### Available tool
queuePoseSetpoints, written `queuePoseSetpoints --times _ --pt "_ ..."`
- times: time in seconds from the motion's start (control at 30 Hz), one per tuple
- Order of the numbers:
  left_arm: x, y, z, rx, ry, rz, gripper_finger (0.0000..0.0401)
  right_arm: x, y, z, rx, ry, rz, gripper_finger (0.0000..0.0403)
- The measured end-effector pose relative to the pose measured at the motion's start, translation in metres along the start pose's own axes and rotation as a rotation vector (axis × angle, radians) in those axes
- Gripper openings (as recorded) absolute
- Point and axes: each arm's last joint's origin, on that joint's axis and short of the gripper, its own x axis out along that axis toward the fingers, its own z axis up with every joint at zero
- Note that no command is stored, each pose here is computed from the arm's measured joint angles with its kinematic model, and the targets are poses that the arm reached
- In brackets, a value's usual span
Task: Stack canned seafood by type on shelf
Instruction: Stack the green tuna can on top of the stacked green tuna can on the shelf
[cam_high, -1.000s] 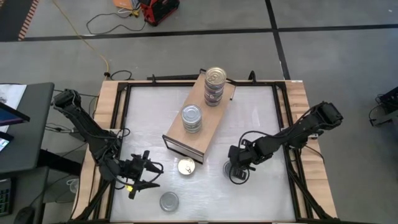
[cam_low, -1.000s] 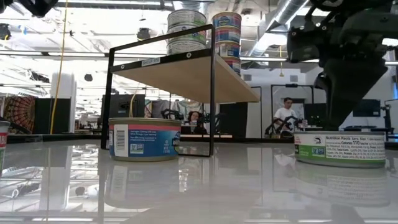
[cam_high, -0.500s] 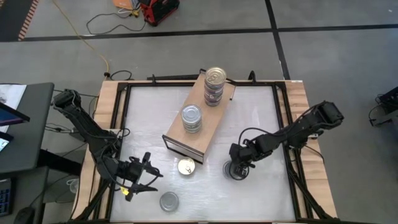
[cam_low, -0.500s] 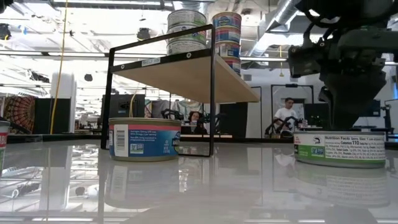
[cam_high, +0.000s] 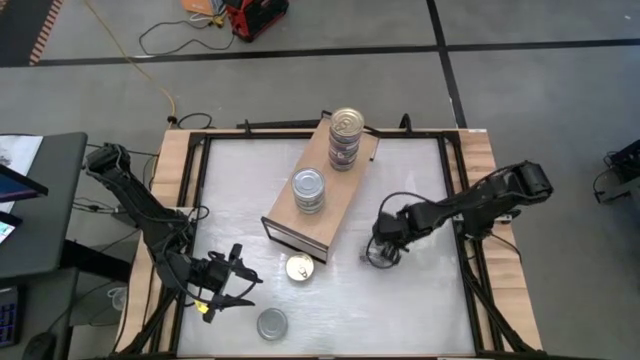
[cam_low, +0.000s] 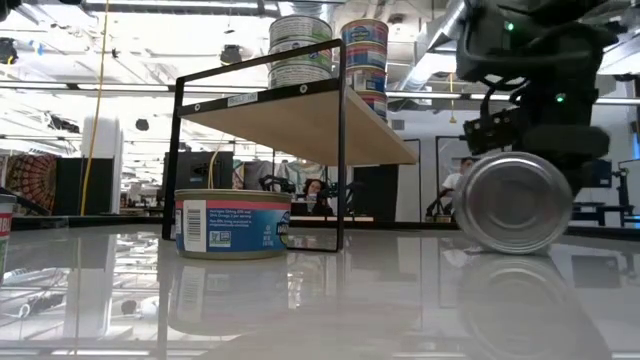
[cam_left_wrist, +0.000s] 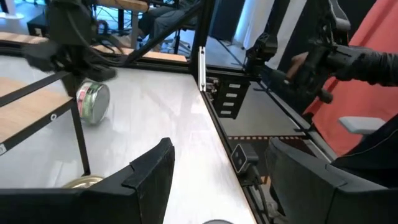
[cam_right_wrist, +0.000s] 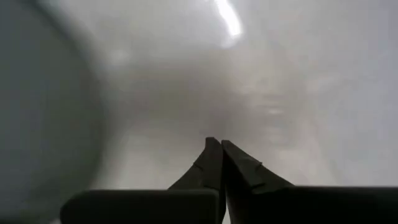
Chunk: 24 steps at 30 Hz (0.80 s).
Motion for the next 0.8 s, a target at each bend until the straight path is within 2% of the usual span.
queuePoseSetpoints --times 0.07,0.13,0.33,0.47,0.63,0.73,0.8 --pt "0.0 0.0 0.0 -0.009 0.003 0.001 0.024 -0.007 -0.012 -0.001 0.019 -0.004 -0.065 0.0028" --pt "0.0 0.0 -0.001 -0.016 0.006 0.002 0.024 -0.017 -0.019 0.0 0.02 -0.052 -0.078 0.0031" --pt "0.0 0.001 -0.002 -0.032 0.014 0.005 0.024 -0.051 -0.019 -0.006 -0.039 -0.168 0.007 0.0079" --pt "0.0 0.001 -0.003 -0.042 0.024 0.009 0.024 -0.069 0.001 -0.015 -0.12 -0.274 0.127 0.0144" --pt "0.0 0.002 -0.002 -0.032 0.007 0.052 0.024 -0.077 0.033 -0.025 -0.216 -0.39 0.269 0.0256" --pt "0.0 0.003 -0.002 -0.028 -0.003 0.074 0.024 -0.072 0.043 -0.032 -0.244 -0.432 0.2 0.03" --pt "0.0 0.003 -0.002 -0.027 -0.004 0.075 0.024 -0.068 0.05 -0.034 -0.261 -0.471 0.141 0.0314"
